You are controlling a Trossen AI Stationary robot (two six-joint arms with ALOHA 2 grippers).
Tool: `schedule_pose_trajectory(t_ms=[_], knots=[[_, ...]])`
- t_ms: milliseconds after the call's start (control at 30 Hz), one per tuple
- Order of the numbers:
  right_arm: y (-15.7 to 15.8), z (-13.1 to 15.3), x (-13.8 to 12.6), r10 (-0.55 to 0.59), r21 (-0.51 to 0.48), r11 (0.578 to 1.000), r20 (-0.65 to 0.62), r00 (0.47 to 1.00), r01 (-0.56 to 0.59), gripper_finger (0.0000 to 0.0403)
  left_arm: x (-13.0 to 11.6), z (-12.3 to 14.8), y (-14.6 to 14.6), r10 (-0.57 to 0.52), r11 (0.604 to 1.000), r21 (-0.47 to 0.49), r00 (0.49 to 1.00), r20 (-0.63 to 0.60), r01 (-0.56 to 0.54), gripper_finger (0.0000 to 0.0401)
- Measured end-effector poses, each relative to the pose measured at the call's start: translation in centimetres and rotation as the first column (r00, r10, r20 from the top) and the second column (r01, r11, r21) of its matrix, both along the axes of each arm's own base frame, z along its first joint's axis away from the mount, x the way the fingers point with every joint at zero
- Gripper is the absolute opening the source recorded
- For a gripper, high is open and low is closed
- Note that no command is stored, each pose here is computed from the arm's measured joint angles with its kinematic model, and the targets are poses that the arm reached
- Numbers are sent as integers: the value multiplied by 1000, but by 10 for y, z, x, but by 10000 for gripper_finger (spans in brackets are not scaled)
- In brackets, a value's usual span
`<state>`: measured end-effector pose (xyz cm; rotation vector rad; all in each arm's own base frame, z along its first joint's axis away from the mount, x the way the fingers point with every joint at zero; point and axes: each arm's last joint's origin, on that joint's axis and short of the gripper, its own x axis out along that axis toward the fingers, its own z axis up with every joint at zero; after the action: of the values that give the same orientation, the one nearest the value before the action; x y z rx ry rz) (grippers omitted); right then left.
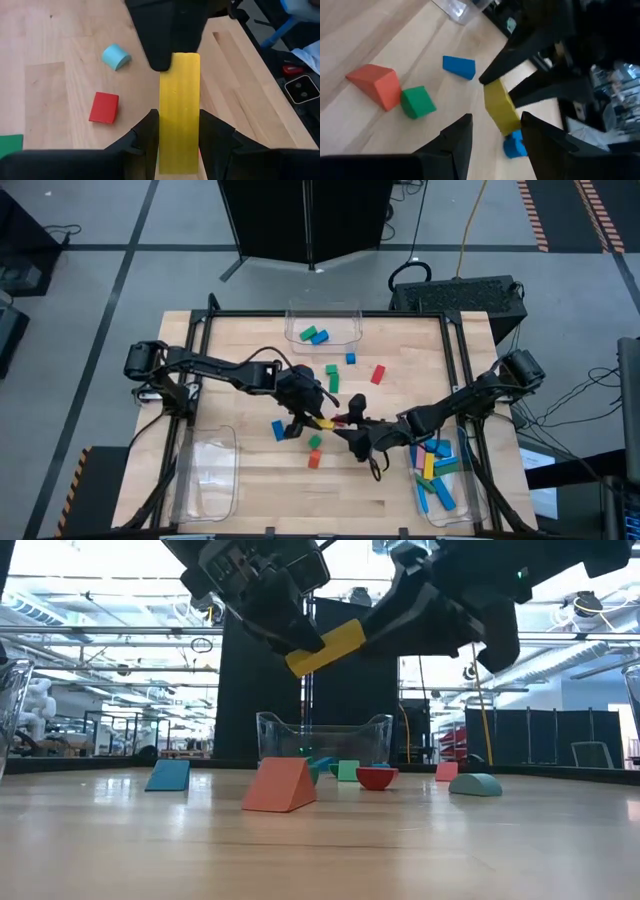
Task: Sort blocks by size
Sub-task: Put the yellow rectangle block into the bottom right transparent bin
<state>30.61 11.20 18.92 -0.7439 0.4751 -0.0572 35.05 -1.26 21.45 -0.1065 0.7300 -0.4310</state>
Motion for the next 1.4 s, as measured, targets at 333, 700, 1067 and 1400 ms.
schedule_pose_trajectory(t_ms=[333, 700, 1067, 1400], knots=[[1, 5, 4, 134, -6, 991, 25, 991, -134, 159, 2, 2, 0, -9, 1000, -10, 1000, 26, 10, 112], [0, 7, 6, 128, 18, 991, 57, 990, -130, 94, 1, 2, 0, -9, 1000, -11, 1000, 25, 9, 112], [0, 7, 5, 142, 2, 990, 48, 989, -142, 87, 1, 2, -1, -52, 997, -56, 998, 24, 53, 112], [0, 6, 5, 139, -9, 990, 39, 990, -138, 123, 1, 3, -2, -71, 995, -67, 997, 28, 72, 112]])
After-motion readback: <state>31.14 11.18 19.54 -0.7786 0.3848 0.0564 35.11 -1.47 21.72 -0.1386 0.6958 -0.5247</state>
